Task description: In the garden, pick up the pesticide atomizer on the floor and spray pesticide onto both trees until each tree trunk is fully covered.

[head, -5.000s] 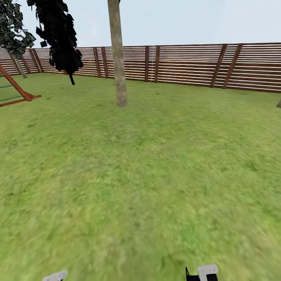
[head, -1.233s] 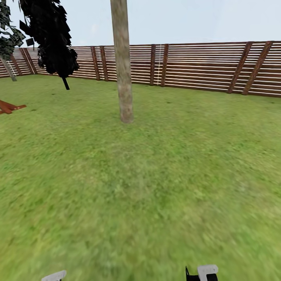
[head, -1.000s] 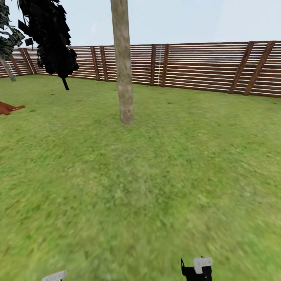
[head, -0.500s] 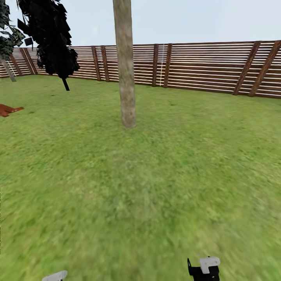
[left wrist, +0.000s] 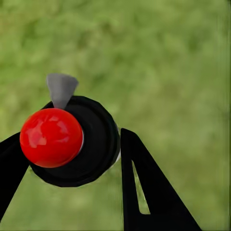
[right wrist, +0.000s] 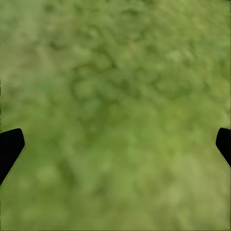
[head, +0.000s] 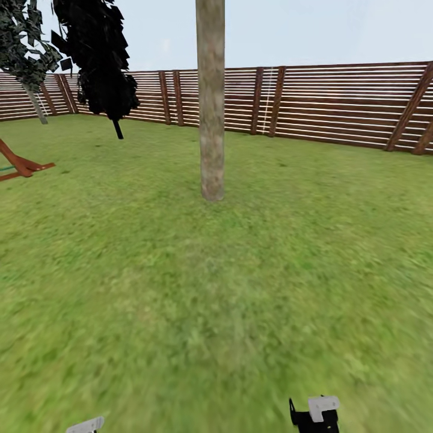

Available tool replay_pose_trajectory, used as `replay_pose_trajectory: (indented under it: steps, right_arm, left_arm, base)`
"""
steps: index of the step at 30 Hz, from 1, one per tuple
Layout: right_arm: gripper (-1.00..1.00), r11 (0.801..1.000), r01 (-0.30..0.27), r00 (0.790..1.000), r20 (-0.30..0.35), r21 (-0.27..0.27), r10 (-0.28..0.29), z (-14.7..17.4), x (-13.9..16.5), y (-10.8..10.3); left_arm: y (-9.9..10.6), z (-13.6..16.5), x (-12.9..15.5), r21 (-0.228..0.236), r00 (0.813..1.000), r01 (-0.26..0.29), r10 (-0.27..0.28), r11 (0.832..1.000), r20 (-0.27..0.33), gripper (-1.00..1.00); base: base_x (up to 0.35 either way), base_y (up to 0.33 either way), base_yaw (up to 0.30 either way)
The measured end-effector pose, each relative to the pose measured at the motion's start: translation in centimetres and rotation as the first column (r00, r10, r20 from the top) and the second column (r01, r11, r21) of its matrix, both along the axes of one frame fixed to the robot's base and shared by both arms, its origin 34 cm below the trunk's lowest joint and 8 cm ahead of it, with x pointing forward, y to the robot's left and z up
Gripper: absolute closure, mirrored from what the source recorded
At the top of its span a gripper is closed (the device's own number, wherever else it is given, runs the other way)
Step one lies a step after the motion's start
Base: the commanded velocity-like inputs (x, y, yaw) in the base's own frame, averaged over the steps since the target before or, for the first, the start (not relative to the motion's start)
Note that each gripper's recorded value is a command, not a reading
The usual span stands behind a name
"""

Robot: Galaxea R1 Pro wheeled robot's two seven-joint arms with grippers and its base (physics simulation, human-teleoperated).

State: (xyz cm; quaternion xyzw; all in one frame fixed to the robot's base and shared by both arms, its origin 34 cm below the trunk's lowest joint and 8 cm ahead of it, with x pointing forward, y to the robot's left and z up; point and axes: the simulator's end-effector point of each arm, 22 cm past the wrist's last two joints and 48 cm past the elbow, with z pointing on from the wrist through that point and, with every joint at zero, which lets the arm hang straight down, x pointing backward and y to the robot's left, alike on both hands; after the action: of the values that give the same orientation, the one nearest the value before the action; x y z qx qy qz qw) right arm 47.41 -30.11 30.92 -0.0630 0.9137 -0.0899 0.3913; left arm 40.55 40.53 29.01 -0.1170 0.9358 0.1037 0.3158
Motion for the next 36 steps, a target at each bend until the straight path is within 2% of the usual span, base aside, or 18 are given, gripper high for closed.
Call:
replay_pose_trajectory:
  steps: [2, 3, 5, 8, 10, 12, 36]
  right_arm:
    - [-1.0, 0.999, -0.036, 0.999, -0.011, 0.027, 0.037, -0.2, -0.1, -0.1]
    - [-1.0, 0.994, -0.082, 0.996, -0.023, 0.067, 0.084, -0.4, -0.3, 0.4]
    - [-1.0, 0.99, -0.108, 0.993, -0.029, 0.095, 0.111, -0.5, -0.4, 0.7]
    - [-1.0, 0.991, -0.078, 0.996, -0.028, 0.111, 0.082, -0.5, -0.4, 0.2]
    - [-1.0, 0.992, -0.033, 0.999, -0.026, 0.122, 0.037, -0.4, -0.4, -0.4]
    - [-1.0, 0.992, -0.022, 0.999, -0.025, 0.125, 0.025, -0.4, -0.4, -0.5]
    - [-1.0, 0.992, -0.018, 0.999, -0.024, 0.127, 0.022, -0.4, -0.4, -0.4]
  left_arm:
    - [0.0, 0.0, 0.0, 0.0, 1.0, 0.0, 0.0, 1.0, 0.0, 1.0]
    - [0.0, 0.0, 0.0, 0.0, 1.0, 0.0, 0.0, 1.0, 0.0, 1.0]
    - [0.0, 0.0, 0.0, 0.0, 1.0, 0.0, 0.0, 1.0, 0.0, 1.0]
    - [0.0, 0.0, 0.0, 0.0, 1.0, 0.0, 0.0, 1.0, 0.0, 1.0]
    - [0.0, 0.0, 0.0, 0.0, 1.0, 0.0, 0.0, 1.0, 0.0, 1.0]
    - [0.0, 0.0, 0.0, 0.0, 1.0, 0.001, -0.001, 1.0, 0.0, 1.0]
    - [0.0, 0.0, 0.0, 0.0, 1.0, 0.001, -0.001, 1.0, 0.0, 1.0]
  base:
    - [0.339, 0.0, 0.001]
    - [0.339, 0.0, 0.0]
    - [0.339, 0.0, 0.0]
    - [0.339, 0.0, 0.0]
    - [0.339, 0.0, 0.0]
    - [0.339, 0.0, 0.0]
    - [0.339, 0.0, 0.0]
